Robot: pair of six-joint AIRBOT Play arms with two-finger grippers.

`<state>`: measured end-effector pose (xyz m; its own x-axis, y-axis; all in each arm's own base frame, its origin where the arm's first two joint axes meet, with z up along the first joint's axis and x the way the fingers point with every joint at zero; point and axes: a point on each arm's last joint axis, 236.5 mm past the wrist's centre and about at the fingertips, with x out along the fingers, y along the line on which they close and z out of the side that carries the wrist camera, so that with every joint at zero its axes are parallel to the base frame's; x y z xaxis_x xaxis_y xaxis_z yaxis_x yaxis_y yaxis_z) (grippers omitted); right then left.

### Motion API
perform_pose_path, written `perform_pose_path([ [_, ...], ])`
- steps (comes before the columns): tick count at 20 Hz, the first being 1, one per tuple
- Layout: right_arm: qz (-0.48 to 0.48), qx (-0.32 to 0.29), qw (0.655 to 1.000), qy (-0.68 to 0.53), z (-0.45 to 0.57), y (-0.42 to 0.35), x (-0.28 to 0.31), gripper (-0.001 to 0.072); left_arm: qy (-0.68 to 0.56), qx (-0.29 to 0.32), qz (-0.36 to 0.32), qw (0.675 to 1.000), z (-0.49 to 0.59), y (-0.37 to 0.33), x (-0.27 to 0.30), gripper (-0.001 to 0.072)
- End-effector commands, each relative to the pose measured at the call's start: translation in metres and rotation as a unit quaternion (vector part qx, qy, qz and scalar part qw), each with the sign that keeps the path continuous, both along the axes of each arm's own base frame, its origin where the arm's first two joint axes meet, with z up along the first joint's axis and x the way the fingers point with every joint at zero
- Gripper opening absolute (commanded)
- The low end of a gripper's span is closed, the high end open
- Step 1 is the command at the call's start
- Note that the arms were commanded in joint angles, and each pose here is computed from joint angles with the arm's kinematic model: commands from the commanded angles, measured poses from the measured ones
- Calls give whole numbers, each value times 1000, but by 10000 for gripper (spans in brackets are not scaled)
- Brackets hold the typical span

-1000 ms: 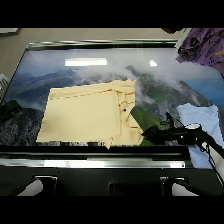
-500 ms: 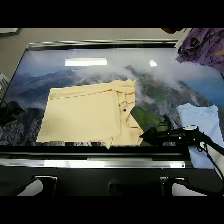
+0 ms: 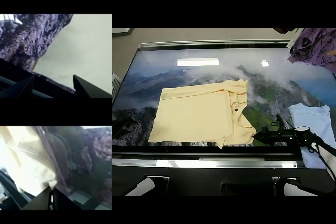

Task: Fold the clothes and pants, and hang the long-sleeved shirts on hangers.

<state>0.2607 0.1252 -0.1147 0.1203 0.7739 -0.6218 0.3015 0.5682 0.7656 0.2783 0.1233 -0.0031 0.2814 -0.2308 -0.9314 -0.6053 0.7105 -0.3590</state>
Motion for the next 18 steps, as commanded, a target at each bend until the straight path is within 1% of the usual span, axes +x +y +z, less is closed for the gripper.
perform_pose_path([
  [1,3,6,1000,-4,4,2,0,25,-29,-62,27,997,-29,1,-22,549],
  [3,5,8,1000,-10,9,3,0,25,-21,-67,21,997,-51,-1,-35,549],
  [5,4,7,1000,-17,14,3,2,25,-2,-89,14,996,-70,-8,-43,549],
  [8,4,-1,999,-32,20,1,5,25,27,-128,-9,991,-92,-22,-48,548],
  [11,5,-5,999,-45,25,0,7,25,24,-146,-31,988,-99,-34,-41,549],
  [17,5,-5,999,-47,27,0,7,25,18,-125,-39,991,-106,-33,-31,548],
  [18,5,-5,999,-47,27,0,7,25,19,-125,-39,991,-107,-33,-31,537],
])
